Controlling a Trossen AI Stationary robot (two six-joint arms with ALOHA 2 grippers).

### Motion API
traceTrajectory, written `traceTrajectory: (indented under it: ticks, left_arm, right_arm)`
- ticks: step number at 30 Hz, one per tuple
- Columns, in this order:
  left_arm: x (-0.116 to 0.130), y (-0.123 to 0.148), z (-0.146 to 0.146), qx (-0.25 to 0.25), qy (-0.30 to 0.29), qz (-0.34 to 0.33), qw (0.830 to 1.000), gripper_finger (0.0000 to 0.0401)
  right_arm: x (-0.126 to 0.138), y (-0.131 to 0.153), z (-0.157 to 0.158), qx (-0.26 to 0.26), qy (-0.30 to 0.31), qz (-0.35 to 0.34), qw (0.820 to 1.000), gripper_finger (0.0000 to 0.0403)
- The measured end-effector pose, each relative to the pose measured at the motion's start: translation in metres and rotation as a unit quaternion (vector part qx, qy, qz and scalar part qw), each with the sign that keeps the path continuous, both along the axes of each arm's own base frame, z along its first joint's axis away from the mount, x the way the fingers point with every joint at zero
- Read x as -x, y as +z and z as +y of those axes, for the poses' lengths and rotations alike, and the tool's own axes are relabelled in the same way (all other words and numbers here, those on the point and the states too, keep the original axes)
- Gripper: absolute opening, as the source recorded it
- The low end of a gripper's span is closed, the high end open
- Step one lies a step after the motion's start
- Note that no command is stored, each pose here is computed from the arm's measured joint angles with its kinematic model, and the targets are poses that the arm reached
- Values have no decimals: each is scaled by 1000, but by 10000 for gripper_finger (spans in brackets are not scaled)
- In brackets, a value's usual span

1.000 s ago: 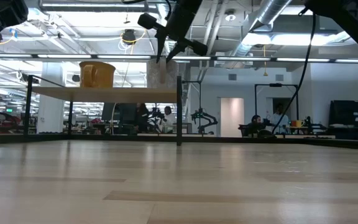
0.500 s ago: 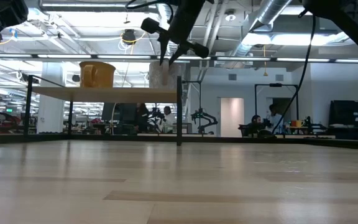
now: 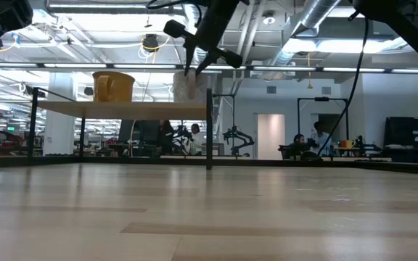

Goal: Stack small to large cups/mugs on shelf
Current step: Put the gray mug on the shelf

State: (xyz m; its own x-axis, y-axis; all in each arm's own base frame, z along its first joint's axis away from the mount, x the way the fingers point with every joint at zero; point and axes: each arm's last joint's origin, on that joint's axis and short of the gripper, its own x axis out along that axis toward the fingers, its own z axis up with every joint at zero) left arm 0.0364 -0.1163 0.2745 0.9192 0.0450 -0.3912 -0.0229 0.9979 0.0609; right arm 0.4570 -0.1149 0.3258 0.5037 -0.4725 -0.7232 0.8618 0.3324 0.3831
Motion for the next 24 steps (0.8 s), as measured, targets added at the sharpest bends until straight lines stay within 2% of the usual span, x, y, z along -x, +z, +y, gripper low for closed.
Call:
traceTrajectory:
  ticks: [24]
  left_arm:
    - [0, 0, 0, 2, 0, 4, 1000, 32]
  right_arm:
    - [-2, 1, 3, -15, 17, -11, 1000, 99]
